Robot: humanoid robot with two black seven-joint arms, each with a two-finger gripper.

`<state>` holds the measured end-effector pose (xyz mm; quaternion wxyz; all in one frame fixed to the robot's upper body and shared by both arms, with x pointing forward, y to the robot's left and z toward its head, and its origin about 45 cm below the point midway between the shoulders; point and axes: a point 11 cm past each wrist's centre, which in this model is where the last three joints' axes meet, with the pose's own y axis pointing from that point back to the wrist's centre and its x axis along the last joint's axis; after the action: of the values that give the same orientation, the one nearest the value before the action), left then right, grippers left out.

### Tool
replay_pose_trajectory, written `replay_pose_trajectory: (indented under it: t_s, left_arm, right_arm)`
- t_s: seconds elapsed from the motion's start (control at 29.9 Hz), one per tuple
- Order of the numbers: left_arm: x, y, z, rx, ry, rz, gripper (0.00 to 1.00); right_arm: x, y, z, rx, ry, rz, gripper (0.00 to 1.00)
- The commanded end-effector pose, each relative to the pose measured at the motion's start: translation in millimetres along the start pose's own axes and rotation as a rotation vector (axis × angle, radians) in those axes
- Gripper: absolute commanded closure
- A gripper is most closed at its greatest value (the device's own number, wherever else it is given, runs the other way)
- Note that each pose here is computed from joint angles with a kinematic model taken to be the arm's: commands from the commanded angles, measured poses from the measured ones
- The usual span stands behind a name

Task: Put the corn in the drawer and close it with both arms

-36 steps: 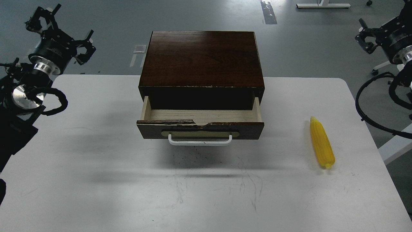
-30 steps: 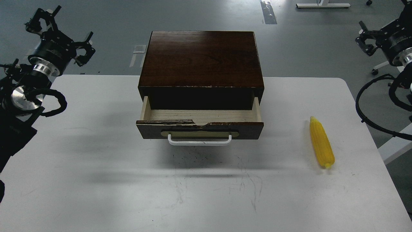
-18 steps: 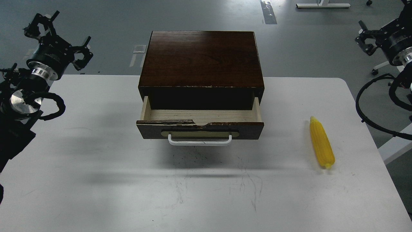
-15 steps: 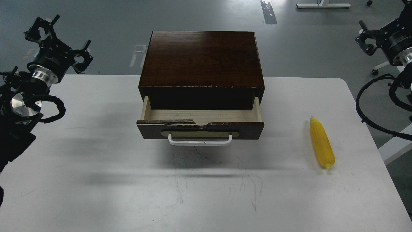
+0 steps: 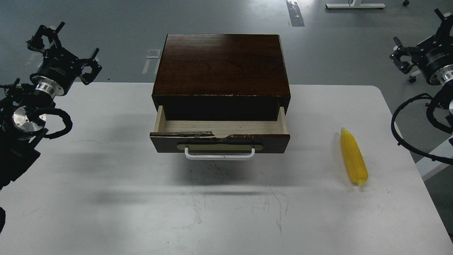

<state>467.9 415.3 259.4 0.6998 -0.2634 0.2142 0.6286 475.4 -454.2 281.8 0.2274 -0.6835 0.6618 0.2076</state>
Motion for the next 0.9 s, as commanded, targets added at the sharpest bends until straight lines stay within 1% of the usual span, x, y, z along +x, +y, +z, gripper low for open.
replay_pose_trajectory:
  t_s: [0.0, 0.17, 0.3, 0.33, 0.4, 0.47, 0.53, 0.6, 0.73, 0.8, 0.87]
  left_arm:
    - [0, 0, 7, -0.013, -0.001, 0.001, 0.02]
    - [2, 1, 9, -0.012, -0.005, 0.004, 0.02]
    - [4, 2, 10, -0.015, -0.008, 0.008, 0.02]
    - [4, 2, 10, -0.016, -0.009, 0.009, 0.02]
    - [10, 5, 9, -0.010, -0.019, 0.022, 0.02]
    - [12, 7, 8, -0.005, -0.021, 0.027, 0.02]
    - [15, 9, 6, -0.003, -0.020, 0.033, 0.02]
    - [15, 9, 4, -0.001, -0.019, 0.034, 0.02]
    - [14, 9, 3, -0.001, -0.013, 0.032, 0.02]
    - [14, 9, 2, 0.000, -0.015, 0.032, 0.02]
    - [15, 9, 4, -0.001, -0.019, 0.034, 0.02]
  right_arm:
    - [-1, 0, 11, -0.026, 0.005, -0.002, 0.00]
    - [-1, 2, 15, -0.029, 0.004, -0.008, 0.00]
    - [-13, 0, 14, -0.066, 0.054, -0.052, 0.00]
    - [-11, 1, 10, -0.068, 0.071, -0.049, 0.00]
    - [-9, 1, -27, -0.046, 0.166, -0.043, 0.00]
    - [-15, -2, -37, -0.062, 0.241, -0.055, 0.00]
    - [-34, -12, -42, -0.107, 0.372, -0.099, 0.00]
    - [-64, -26, -57, -0.135, 0.534, -0.158, 0.00]
    - [-88, -34, -64, -0.180, 0.714, -0.205, 0.00]
    - [-105, -39, -69, -0.216, 0.868, -0.240, 0.00]
    - [-120, -41, -61, -0.267, 0.993, -0.292, 0.00]
